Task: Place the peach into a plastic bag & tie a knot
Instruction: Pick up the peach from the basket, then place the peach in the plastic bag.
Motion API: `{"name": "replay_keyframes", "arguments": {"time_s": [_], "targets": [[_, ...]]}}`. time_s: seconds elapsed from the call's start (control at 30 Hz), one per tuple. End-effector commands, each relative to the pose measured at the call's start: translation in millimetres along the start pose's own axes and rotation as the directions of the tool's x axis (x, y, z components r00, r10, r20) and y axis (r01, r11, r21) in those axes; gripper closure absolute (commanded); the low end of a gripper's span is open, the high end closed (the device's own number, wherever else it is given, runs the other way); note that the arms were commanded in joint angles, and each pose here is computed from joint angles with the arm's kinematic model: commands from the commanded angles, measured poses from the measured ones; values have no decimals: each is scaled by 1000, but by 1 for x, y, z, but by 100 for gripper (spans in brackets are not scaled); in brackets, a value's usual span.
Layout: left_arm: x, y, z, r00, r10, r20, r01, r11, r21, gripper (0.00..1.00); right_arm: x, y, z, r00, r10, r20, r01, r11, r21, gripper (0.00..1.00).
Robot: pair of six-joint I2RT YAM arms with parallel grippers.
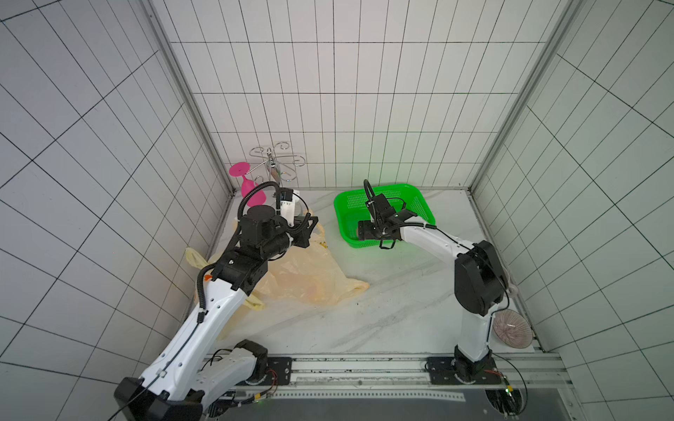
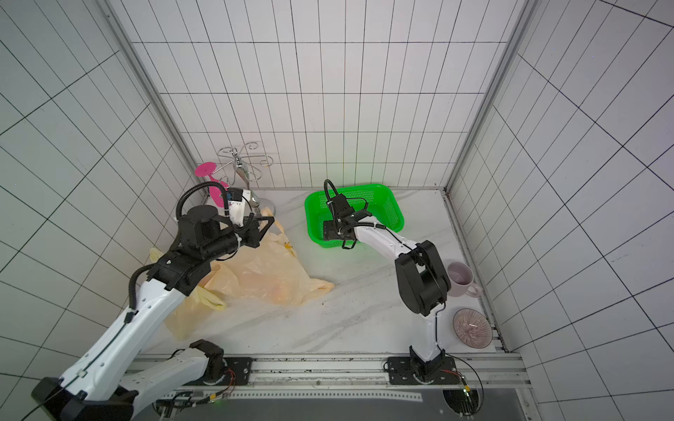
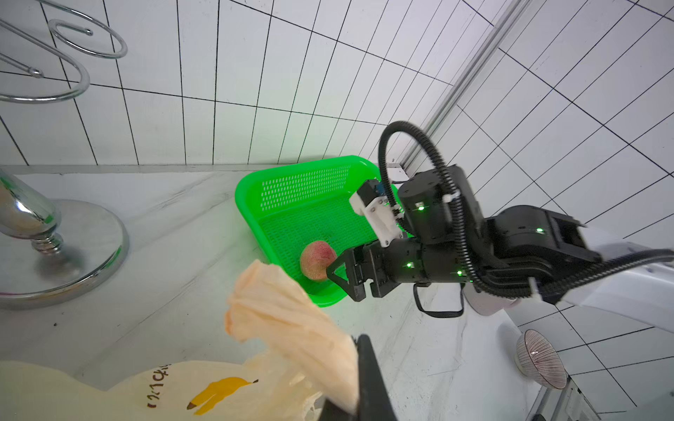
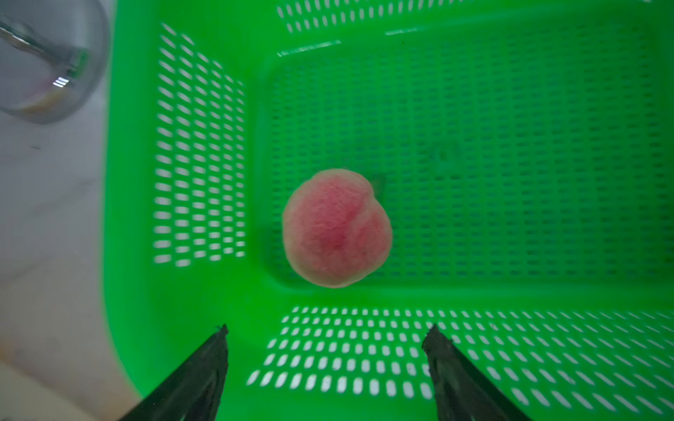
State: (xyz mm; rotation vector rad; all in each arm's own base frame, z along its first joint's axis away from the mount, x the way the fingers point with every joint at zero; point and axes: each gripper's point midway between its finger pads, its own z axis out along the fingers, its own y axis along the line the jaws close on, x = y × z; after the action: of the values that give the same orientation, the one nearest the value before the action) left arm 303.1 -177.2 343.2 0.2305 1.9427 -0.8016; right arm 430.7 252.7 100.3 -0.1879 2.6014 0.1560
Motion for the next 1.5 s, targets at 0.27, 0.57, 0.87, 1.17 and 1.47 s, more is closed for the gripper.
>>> {"name": "replay_keyframes", "arguments": {"time_s": [0.27, 0.57, 0.87, 1.17, 1.47], "targets": [[3, 0, -5, 1000, 9, -1, -9, 1000, 3, 100, -45, 3, 24, 998, -60, 1, 60, 998, 35, 31], [-3, -3, -2, 1000, 14, -3, -14, 1000, 10, 100, -71, 43, -111, 972, -44, 232, 102, 965, -241, 75], [-13, -15, -2, 1000, -9, 2, 9, 998, 56, 100, 33, 115, -118, 994, -85, 67, 108, 856, -505, 95], [-13, -24, -6, 1000, -8, 4, 7, 997, 73, 100, 83, 165, -99, 982, -188, -32, 136, 808, -573, 100], [-8, -25, -6, 1000, -15, -5, 15, 997, 73, 100, 90, 217, -141, 986, -145, -80, 33, 643, -766, 100]]}}
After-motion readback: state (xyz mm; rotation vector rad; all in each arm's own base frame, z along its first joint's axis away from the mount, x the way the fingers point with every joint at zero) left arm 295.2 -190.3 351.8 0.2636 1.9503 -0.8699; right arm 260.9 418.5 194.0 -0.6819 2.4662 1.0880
